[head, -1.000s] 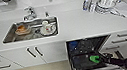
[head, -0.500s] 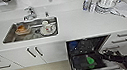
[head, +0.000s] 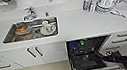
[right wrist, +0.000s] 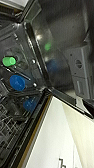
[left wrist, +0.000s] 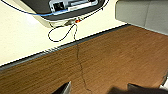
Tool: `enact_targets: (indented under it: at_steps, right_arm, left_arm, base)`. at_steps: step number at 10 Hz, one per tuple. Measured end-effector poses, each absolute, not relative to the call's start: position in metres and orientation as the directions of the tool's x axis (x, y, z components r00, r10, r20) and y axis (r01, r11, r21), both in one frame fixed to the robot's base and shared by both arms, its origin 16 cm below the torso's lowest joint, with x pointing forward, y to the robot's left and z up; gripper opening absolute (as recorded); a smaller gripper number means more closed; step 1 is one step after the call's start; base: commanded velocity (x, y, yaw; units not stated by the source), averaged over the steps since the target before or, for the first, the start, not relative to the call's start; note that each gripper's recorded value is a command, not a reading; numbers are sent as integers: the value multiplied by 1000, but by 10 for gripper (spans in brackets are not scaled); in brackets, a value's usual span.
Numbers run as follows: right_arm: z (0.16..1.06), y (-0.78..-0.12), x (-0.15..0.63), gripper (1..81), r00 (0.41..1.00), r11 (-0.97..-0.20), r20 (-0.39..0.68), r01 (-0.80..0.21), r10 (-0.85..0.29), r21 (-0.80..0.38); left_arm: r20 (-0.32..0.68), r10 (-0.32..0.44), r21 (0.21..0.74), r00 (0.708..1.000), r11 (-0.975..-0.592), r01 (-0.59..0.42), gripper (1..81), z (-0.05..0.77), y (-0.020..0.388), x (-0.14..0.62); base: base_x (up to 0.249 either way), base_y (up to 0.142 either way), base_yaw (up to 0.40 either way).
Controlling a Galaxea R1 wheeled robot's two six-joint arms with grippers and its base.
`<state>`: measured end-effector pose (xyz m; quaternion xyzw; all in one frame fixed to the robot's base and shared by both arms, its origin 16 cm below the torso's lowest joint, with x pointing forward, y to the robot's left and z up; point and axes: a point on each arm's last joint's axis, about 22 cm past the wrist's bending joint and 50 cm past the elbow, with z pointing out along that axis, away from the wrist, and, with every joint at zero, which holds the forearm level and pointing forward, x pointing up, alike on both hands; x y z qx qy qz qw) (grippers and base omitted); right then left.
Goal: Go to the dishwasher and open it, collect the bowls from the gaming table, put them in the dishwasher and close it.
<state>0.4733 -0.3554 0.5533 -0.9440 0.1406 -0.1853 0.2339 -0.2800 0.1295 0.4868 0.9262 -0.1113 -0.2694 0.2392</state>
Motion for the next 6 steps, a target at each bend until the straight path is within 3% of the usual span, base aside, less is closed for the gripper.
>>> enact_targets:
  at_steps: [2, 4, 6]
  right_arm:
    - [520, -377, 379, 811, 937, -867, 128, -241, -325, -435]
    - [496, -386, 263, 811, 954, -878, -29, -285, -298, -385]
    - [489, -385, 157, 811, 950, -884, -163, -308, -266, -352]
  left_arm:
    - [-436, -263, 471, 861, -881, -31, 811, 478, 129, -268]
    - [-448, -219, 440, 867, -898, 1, 811, 473, 125, -264]
    - [-462, -167, 371, 871, -928, 19, 811, 459, 147, -252]
  base:
    - [0, 0, 0]
    - [0, 0, 0]
    - [0, 0, 0]
